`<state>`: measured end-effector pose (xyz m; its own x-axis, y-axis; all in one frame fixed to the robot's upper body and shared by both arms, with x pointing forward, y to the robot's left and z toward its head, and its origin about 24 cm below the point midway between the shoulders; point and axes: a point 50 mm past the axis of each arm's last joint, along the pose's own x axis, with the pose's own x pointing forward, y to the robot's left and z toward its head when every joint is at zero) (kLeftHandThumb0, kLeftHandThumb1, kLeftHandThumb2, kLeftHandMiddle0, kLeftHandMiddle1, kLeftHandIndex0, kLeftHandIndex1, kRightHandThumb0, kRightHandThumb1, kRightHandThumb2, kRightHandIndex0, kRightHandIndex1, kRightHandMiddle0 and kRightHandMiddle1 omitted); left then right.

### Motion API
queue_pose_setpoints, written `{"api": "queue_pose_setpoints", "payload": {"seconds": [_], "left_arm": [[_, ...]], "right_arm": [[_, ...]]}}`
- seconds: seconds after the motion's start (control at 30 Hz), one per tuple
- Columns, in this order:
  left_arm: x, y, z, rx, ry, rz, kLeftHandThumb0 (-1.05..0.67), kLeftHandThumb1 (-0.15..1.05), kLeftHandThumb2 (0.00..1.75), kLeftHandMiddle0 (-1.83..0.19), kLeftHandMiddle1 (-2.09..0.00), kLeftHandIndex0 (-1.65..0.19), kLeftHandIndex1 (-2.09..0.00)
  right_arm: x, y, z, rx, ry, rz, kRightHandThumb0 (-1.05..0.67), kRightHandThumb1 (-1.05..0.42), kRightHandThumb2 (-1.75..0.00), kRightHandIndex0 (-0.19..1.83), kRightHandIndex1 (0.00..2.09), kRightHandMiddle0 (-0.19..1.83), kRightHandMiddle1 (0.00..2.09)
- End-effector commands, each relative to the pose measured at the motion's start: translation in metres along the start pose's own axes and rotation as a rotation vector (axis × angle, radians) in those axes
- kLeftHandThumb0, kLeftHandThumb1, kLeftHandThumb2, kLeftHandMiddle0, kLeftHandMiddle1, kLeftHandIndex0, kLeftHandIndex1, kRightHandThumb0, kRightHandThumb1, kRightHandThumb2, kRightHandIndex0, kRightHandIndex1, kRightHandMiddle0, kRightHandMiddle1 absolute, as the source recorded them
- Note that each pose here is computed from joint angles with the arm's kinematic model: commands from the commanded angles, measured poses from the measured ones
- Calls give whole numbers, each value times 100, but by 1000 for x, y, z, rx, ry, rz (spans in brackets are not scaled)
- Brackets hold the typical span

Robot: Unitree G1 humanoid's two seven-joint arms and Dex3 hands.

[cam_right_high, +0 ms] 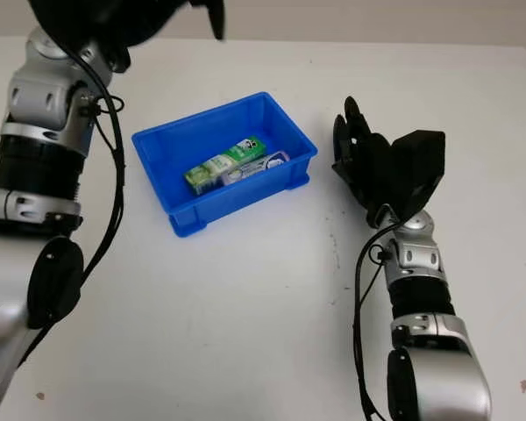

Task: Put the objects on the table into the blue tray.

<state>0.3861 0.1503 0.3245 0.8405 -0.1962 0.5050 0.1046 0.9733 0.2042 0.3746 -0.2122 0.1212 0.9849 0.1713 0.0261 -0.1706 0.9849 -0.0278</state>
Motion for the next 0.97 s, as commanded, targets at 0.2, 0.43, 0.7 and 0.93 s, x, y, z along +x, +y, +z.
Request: {"api": "queue_pose_setpoints", "payload": {"seconds": [0.2,0.43,0.7,0.93], "left_arm": [[-54,56,-58,277,154,85,-71,105,57,11,-9,18,-24],[-93,75,-92,297,307,136,-69,105,69,19,0,19,0],[-124,76,-116,242,401,207,-80,105,68,19,0,19,0],[-138,68,-128,192,414,210,-78,105,72,19,0,19,0]], "right_arm": [[7,3,13,-11,-45,-10,-69,-105,-78,-19,0,-19,0],[8,4,17,-10,-66,-38,-70,-105,-79,-19,0,-19,0],[8,3,21,-15,-79,-33,-71,-105,-80,-19,0,-19,0],[7,3,21,-4,-87,-22,-70,-105,-82,-19,0,-19,0]]}}
